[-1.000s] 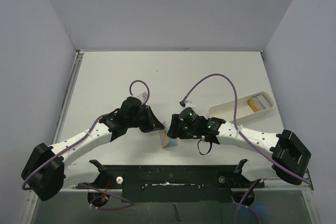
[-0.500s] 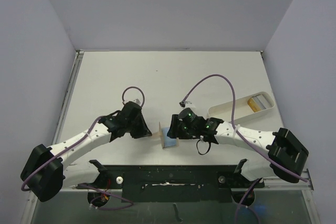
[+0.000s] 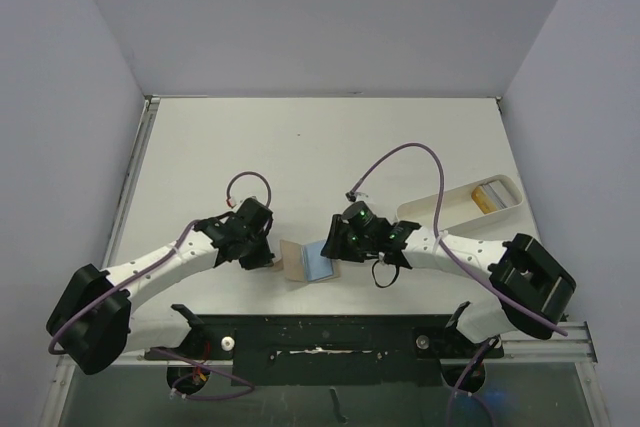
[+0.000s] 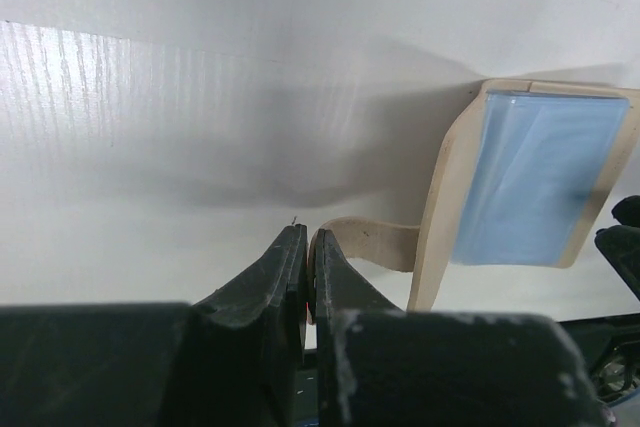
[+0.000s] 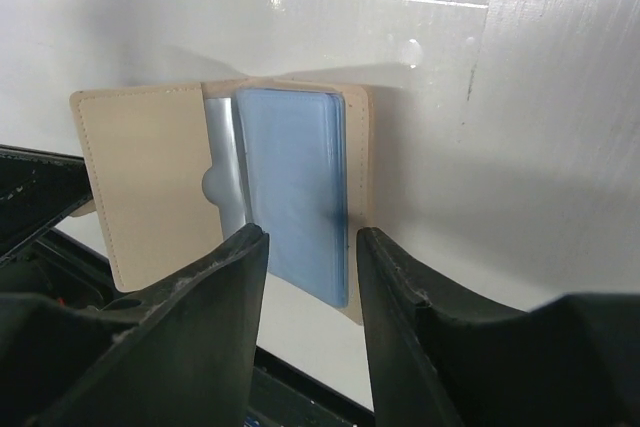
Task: Put the credit cards into the card holder
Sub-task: Open the card holder at the center of the board.
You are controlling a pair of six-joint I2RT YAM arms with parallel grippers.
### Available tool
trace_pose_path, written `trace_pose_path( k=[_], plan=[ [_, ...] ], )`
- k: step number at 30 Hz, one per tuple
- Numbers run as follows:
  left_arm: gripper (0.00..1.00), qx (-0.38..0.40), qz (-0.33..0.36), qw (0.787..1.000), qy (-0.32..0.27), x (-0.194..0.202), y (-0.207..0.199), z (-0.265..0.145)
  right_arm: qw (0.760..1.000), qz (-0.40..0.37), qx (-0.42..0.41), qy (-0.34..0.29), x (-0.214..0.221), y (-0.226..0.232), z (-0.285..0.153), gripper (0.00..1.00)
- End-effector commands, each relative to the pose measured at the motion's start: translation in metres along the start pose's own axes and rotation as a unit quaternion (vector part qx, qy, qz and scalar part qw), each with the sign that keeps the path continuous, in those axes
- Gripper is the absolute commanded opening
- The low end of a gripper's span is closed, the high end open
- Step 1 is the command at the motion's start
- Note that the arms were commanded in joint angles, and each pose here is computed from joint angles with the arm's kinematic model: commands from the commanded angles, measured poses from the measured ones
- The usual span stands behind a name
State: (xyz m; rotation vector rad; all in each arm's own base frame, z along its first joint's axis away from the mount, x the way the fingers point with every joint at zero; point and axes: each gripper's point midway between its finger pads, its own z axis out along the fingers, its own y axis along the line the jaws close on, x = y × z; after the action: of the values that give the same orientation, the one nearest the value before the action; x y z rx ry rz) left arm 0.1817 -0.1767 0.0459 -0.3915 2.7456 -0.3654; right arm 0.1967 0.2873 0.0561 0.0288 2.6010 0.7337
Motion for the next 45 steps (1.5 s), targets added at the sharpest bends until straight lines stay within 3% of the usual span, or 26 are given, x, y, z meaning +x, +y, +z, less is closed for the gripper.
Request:
trace_pose_path(
  k=[1, 5, 13, 28, 37, 45],
  plan=[
    [0.00, -0.006, 0.003, 1.000, -0.014, -0.008, 0.000, 0.002, 1.000, 0.004, -0.022, -0.014, -0.010, 0.007, 0.003, 0.43],
    [0.00, -0.019, 0.006, 1.000, -0.010, -0.006, 0.005, 0.007, 1.000, 0.007, -0.015, -0.012, -0.008, 0.001, 0.004, 0.50],
    [0.00, -0.035, 0.006, 0.999, -0.004, -0.002, 0.012, 0.017, 1.000, 0.021, -0.020, -0.007, -0.004, -0.008, 0.004, 0.47],
    [0.00, -0.020, 0.004, 1.000, 0.002, 0.000, 0.005, 0.022, 0.993, 0.047, -0.111, -0.008, -0.007, 0.013, 0.001, 0.23],
    [0.00, 0.005, 0.005, 1.000, 0.015, 0.004, -0.005, 0.024, 0.990, 0.045, -0.136, -0.016, -0.013, 0.023, -0.009, 0.00],
    [0.31, 0.008, 0.024, 1.000, -0.015, -0.030, -0.032, -0.006, 0.995, 0.020, -0.087, -0.043, -0.025, 0.010, -0.031, 0.00]
  ],
)
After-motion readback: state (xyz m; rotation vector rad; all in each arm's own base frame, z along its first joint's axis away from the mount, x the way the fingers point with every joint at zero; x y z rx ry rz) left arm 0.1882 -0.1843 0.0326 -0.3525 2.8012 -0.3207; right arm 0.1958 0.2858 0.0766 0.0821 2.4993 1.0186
